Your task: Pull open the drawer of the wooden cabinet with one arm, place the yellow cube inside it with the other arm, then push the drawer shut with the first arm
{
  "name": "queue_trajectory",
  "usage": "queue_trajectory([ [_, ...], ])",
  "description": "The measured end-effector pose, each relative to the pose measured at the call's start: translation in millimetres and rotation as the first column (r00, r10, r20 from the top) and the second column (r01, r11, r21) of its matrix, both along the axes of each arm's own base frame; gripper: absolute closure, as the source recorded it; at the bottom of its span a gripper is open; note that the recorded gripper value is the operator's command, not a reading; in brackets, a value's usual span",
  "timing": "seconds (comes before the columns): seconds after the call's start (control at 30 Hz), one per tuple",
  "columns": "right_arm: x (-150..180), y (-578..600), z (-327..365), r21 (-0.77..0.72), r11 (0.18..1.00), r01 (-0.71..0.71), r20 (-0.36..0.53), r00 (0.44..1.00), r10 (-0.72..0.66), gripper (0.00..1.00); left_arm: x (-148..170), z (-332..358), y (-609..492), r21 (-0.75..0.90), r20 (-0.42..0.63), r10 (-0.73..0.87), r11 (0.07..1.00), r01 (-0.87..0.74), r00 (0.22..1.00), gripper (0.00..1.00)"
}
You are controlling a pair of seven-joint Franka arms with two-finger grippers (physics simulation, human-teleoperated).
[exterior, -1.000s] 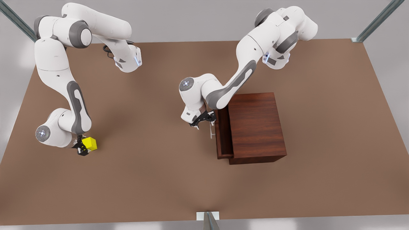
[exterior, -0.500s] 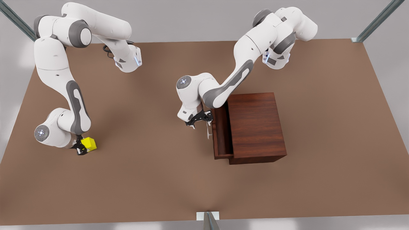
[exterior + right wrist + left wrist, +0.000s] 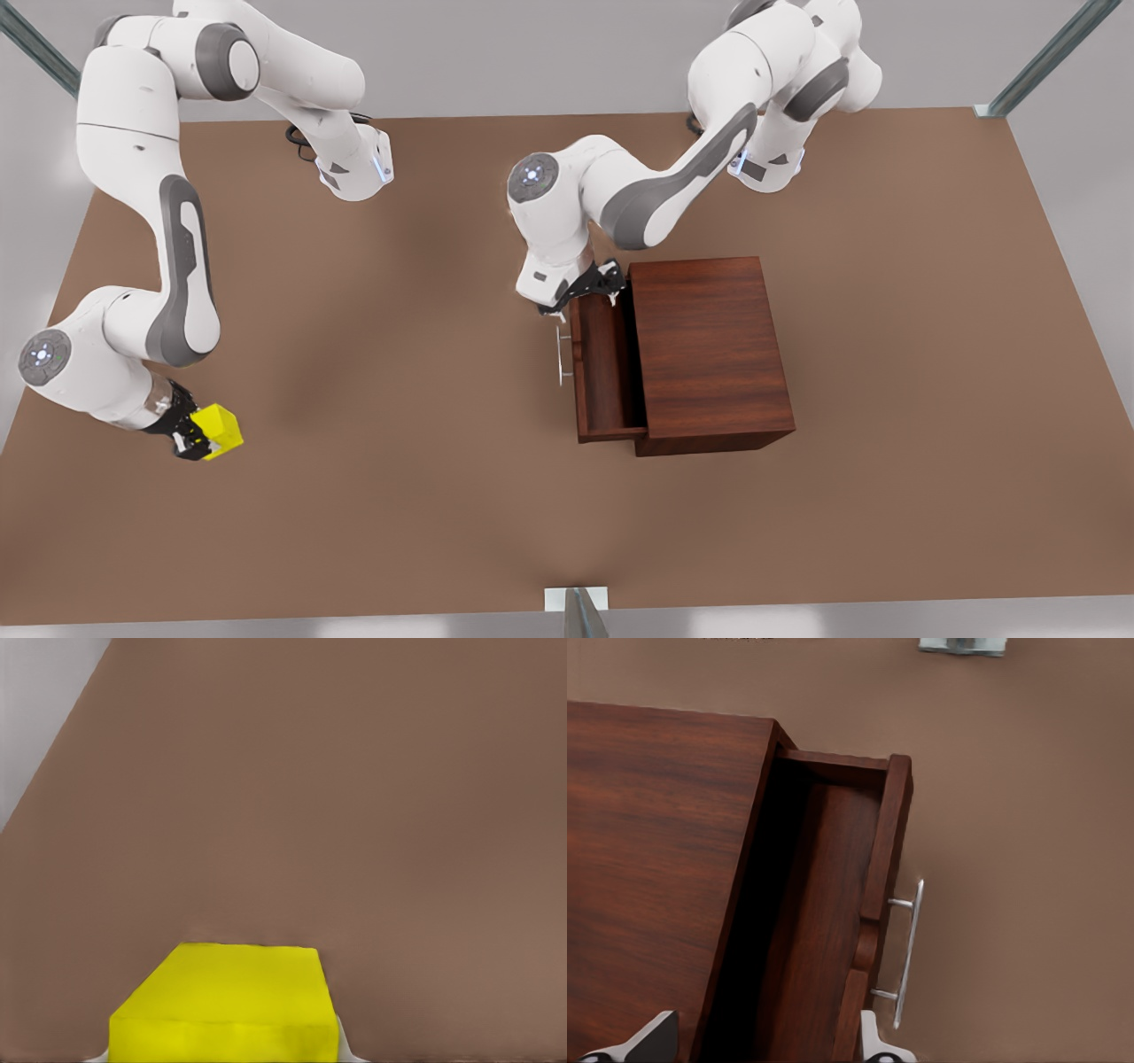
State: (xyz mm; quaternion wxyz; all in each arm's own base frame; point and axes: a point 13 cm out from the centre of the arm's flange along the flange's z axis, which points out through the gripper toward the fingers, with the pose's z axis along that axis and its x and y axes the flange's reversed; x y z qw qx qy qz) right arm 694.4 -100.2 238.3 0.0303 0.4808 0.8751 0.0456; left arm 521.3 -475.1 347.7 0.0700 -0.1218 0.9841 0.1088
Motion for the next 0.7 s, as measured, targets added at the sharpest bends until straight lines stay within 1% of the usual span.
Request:
queue_trajectory([
  [0.07,7.5,34.3,15.0,0.006,0.999,-0.041,-0.005,0.999,0.041,0.37,29.5,57.0,92.6,-0.013,-0.046,0.116,0.993,-0.117,0.992,0.0],
  [0.13,17.1,83.4,36.6,0.009,0.996,-0.089,-0.004,0.996,0.089,0.37,52.6,80.3,204.6,-0.007,-0.124,0.24,0.97,-0.242,0.963,0.0],
  [0.17,19.5,112.2,45.5,0.012,0.994,-0.112,-0.007,0.994,0.112,0.37,60.4,79.6,276.3,-0.011,-0.178,0.32,0.945,-0.328,0.93,0.0],
  [0.23,24.5,172.7,57.2,0.021,0.989,-0.148,-0.017,0.989,0.149,0.37,33.3,64.5,390.5,-0.02,-0.258,0.431,0.893,-0.451,0.865,0.0],
  [0.27,23.0,202.1,60.8,0.027,0.987,-0.159,-0.027,0.987,0.16,0.37,28.6,63.3,421.6,-0.048,-0.273,0.45,0.876,-0.479,0.85,0.0],
  [0.33,11.9,264.8,60.9,0.047,0.984,-0.171,-0.056,0.983,0.173,0.37,31.9,70.4,443.8,-0.11,-0.272,0.428,0.876,-0.47,0.862,0.0],
  [0.47,-8.0,387.5,66.8,0.093,0.984,-0.151,-0.075,0.985,0.158,0.37,60.4,86.4,433.8,-0.187,-0.241,0.289,0.923,-0.337,0.926,0.0],
  [0.53,-17.8,434.3,64.5,0.105,0.988,-0.116,-0.085,0.988,0.125,0.37,65.5,84.8,447.0,-0.204,-0.246,0.247,0.932,-0.299,0.937,0.0],
  [0.57,-23.5,456.6,64.4,0.116,0.988,-0.097,-0.09,0.99,0.107,0.37,65.9,78.1,459.7,-0.198,-0.253,0.248,0.933,-0.301,0.935,0.0],
  [0.63,-39.1,503.6,60.5,0.146,0.987,-0.061,-0.109,0.991,0.077,0.37,46.1,64.8,471.0,-0.22,-0.273,0.233,0.929,-0.296,0.934,0.0],
  [0.7,-54.1,541.9,55.5,0.162,0.987,-0.015,-0.122,0.992,0.035,0.37,41.8,60.2,472.5,-0.257,-0.262,0.191,0.931,-0.259,0.946,0.0],
])
